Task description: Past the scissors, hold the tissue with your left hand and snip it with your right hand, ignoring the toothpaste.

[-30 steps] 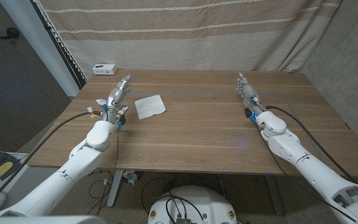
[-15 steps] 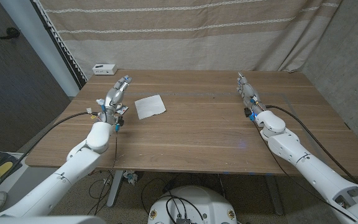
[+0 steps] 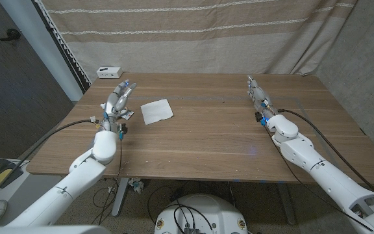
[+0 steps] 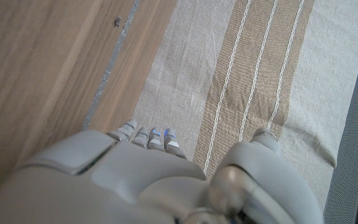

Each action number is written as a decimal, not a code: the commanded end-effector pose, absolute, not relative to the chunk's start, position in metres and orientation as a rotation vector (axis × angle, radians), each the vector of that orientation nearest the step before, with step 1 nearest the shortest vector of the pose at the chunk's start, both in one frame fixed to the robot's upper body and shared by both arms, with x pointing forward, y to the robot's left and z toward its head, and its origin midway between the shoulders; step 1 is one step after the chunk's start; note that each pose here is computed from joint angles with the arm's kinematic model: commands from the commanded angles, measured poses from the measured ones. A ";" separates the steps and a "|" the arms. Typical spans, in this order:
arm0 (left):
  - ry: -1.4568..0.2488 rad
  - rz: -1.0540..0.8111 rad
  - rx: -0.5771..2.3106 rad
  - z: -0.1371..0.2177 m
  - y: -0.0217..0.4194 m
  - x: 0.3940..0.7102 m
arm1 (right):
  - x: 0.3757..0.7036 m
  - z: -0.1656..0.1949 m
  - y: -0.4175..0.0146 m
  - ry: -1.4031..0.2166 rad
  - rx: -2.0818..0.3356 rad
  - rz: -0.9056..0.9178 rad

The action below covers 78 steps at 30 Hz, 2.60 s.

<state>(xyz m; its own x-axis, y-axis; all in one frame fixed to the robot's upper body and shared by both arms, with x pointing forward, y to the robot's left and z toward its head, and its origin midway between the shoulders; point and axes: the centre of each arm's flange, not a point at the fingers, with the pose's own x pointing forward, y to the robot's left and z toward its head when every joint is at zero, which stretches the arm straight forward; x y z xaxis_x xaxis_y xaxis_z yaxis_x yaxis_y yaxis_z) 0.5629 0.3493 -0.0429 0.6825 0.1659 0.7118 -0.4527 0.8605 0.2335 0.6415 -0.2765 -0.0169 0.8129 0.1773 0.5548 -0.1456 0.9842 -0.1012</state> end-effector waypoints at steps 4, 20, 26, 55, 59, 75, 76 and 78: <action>-0.743 0.487 0.506 -0.051 0.360 0.546 | 0.642 -0.012 -0.276 -0.600 -0.090 0.157; -0.664 0.552 0.562 -0.052 0.365 0.537 | 0.641 -0.012 -0.278 -0.614 -0.069 0.133; -0.657 0.583 0.552 -0.054 0.369 0.532 | 0.641 -0.012 -0.276 -0.611 -0.078 0.136; -0.568 0.656 0.543 -0.070 0.386 0.516 | 0.641 -0.014 -0.271 -0.606 -0.092 0.144; -0.554 0.660 0.546 -0.070 0.388 0.517 | 0.641 -0.015 -0.270 -0.602 -0.081 0.142; -0.512 0.685 0.554 -0.076 0.400 0.516 | 0.635 -0.016 -0.269 -0.605 -0.078 0.127; -0.511 0.687 0.553 -0.076 0.400 0.515 | 0.635 -0.016 -0.269 -0.605 -0.081 0.130; -0.507 0.692 0.556 -0.077 0.401 0.515 | 0.634 -0.016 -0.269 -0.603 -0.081 0.128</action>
<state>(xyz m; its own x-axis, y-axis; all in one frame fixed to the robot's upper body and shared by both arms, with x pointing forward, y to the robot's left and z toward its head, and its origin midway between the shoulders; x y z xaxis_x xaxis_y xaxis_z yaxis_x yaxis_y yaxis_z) 0.5167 0.3956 -0.0723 0.6647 0.4265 0.6134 -0.6949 0.6545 0.2979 0.6378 -0.2691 -0.0150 0.8128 0.1515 0.5625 -0.1035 0.9878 -0.1166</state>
